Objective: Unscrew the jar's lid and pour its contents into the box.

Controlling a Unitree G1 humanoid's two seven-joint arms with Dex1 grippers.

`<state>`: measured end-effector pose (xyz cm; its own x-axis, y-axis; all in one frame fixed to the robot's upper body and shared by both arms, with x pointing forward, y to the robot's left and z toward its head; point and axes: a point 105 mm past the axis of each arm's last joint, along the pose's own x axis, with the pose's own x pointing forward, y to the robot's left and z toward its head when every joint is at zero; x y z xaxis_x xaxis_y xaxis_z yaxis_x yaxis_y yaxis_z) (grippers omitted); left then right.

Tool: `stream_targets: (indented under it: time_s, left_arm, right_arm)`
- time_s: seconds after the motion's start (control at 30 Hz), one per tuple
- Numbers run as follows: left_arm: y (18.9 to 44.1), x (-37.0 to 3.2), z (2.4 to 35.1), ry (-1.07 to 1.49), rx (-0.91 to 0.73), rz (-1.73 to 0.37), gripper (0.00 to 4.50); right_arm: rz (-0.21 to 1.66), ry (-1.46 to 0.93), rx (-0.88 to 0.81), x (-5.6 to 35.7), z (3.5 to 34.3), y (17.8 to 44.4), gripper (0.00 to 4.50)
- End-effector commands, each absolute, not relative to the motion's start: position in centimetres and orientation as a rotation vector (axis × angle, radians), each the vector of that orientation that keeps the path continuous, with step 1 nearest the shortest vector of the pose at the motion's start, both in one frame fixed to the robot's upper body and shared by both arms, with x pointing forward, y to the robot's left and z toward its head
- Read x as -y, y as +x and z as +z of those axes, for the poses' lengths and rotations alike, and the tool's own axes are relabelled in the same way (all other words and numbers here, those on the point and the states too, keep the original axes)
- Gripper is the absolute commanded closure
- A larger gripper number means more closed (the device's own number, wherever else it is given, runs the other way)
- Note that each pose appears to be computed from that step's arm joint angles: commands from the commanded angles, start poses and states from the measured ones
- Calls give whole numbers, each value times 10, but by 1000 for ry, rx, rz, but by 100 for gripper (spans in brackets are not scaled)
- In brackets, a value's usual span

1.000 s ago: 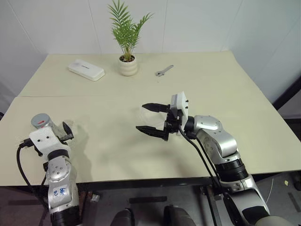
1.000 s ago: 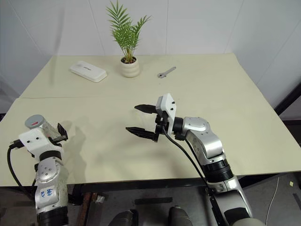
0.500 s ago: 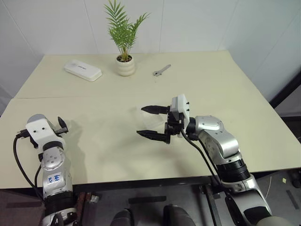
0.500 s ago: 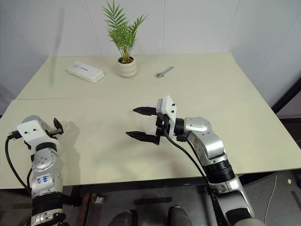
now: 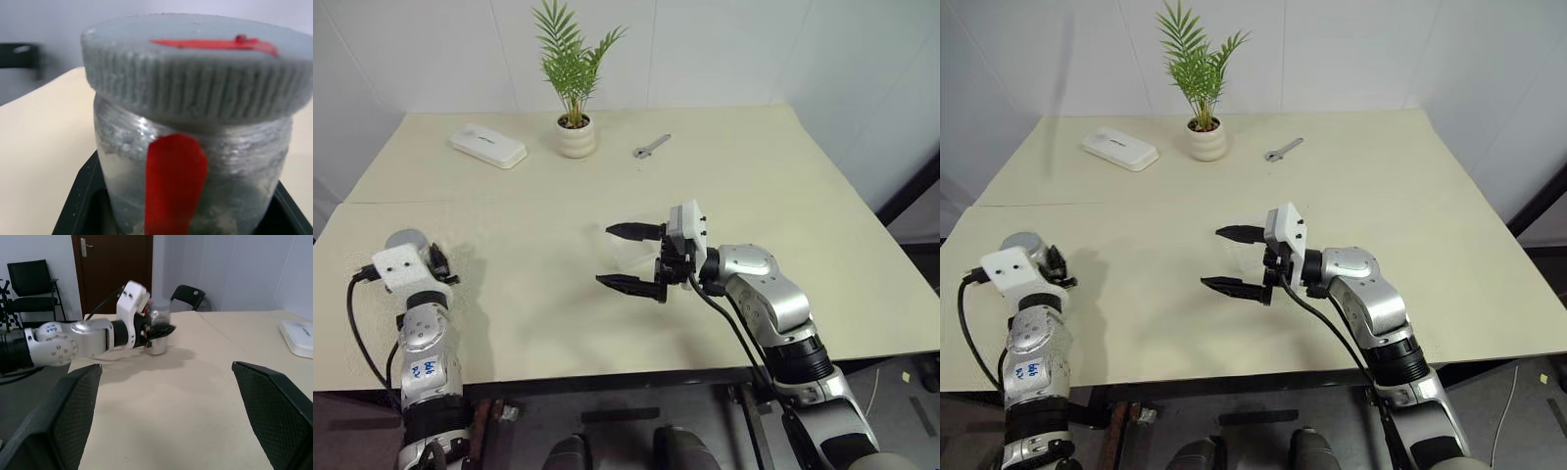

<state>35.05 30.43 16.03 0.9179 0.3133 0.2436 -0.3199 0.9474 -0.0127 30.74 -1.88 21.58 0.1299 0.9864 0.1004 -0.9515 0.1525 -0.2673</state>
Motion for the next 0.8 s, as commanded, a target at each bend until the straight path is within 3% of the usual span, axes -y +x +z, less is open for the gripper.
stream_targets:
  time_s: [0.03, 0.17, 0.37, 0.8]
  left_arm:
    - [353, -239, 206, 26, 362, -73, 254]
    - [339, -170, 210, 63, 277, -584, 254]
    - [327, -140, 201, 119, 176, -884, 254]
    - [326, -115, 200, 148, 174, -1012, 254]
  right_arm:
    - [1387, -151, 344, 22, 238, 304, 0]
    - [1371, -134, 331, 19, 258, 302, 0]
    - [1395, -137, 293, 0, 278, 293, 0]
    - [1347, -177, 202, -29, 263, 302, 0]
